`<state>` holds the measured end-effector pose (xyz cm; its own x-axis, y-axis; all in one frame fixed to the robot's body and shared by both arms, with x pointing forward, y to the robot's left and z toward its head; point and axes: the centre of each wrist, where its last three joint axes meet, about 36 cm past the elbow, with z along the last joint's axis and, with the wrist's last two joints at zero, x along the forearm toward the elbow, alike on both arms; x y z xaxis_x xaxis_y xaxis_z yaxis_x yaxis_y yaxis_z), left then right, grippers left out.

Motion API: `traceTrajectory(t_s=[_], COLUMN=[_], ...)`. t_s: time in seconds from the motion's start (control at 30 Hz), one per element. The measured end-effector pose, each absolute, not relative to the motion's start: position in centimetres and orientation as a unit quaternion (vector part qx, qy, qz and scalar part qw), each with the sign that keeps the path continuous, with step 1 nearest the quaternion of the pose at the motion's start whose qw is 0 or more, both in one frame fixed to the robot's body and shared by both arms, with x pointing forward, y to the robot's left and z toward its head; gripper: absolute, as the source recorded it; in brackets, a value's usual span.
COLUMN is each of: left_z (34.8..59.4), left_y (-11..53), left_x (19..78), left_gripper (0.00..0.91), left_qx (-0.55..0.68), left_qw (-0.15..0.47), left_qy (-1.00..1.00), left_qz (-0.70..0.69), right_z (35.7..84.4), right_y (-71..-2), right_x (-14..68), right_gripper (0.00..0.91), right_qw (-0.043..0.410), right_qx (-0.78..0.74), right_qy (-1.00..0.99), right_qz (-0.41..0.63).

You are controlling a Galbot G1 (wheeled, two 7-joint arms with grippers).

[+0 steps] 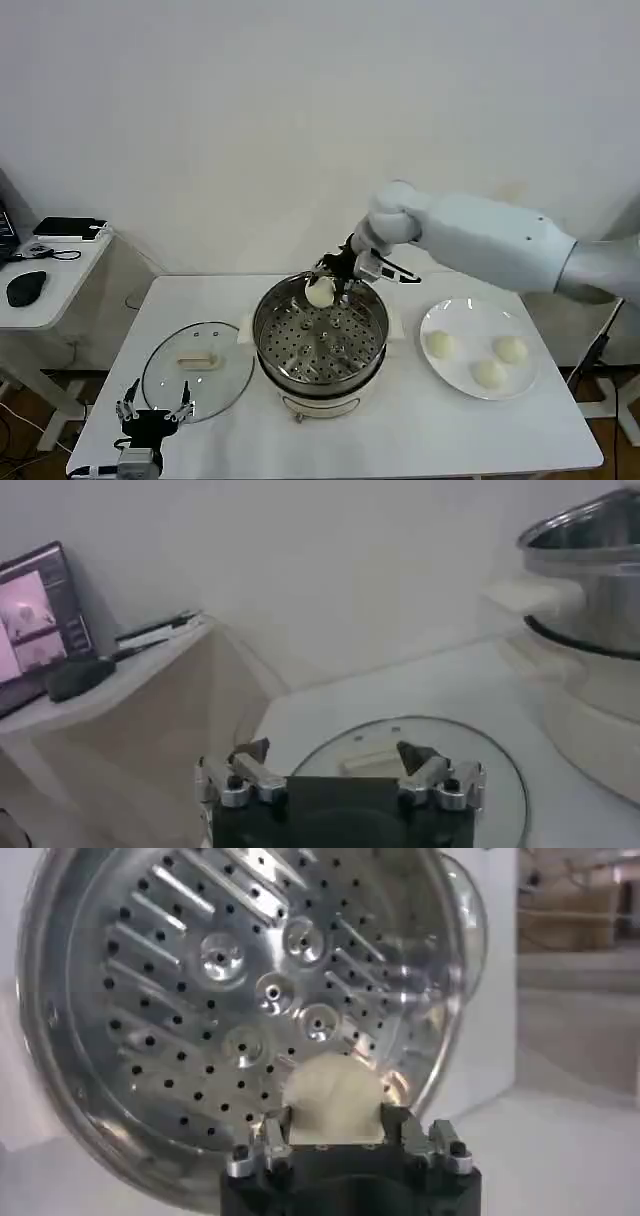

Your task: Take steamed baozi put them in steamer then cover it.

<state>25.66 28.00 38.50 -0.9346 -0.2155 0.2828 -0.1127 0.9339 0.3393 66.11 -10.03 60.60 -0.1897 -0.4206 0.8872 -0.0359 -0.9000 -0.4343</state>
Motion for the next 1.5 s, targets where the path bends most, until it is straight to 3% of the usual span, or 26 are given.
traceTrajectory(t_s=[0.17, 0.23, 0.27, 0.6, 0.83, 1.13, 1.5], left_z=[38.7, 38.7, 38.7, 38.9, 38.7, 38.8, 39.6], left_y=[28.1, 28.1, 28.1, 27.8, 27.6, 27.5, 28.4], left_x=[25.5, 25.5, 25.4, 25.5, 25.8, 26.6, 27.7], left_gripper=[0.907, 0.907, 0.907, 0.907, 0.907, 0.907, 0.907], left_qx=[0.087, 0.087, 0.087, 0.088, 0.083, 0.066, 0.063], left_qw=[0.157, 0.157, 0.157, 0.153, 0.152, 0.148, 0.132], left_qy=[-0.970, -0.970, -0.970, -0.972, -0.973, -0.975, -0.977], left_qz=[-0.162, -0.161, -0.161, -0.157, -0.154, -0.150, -0.157], right_z=[59.5, 59.1, 58.9, 58.9, 63.0, 69.2, 65.1], right_y=[-9.1, -8.8, -8.6, -7.7, -9.7, -18.5, -31.5], right_x=[66.3, 66.3, 66.3, 66.3, 66.4, 65.5, 59.5], right_gripper=[0.625, 0.776, 0.907, 0.907, 0.907, 0.907, 0.907], right_qw=[0.140, 0.144, 0.146, 0.162, 0.144, 0.050, -0.108], right_qx=[-0.616, -0.614, -0.613, -0.604, -0.589, -0.540, -0.499], right_qy=[0.158, 0.148, 0.144, 0.123, 0.146, 0.271, 0.453], right_qz=[-0.759, -0.762, -0.763, -0.770, -0.782, -0.795, -0.731])
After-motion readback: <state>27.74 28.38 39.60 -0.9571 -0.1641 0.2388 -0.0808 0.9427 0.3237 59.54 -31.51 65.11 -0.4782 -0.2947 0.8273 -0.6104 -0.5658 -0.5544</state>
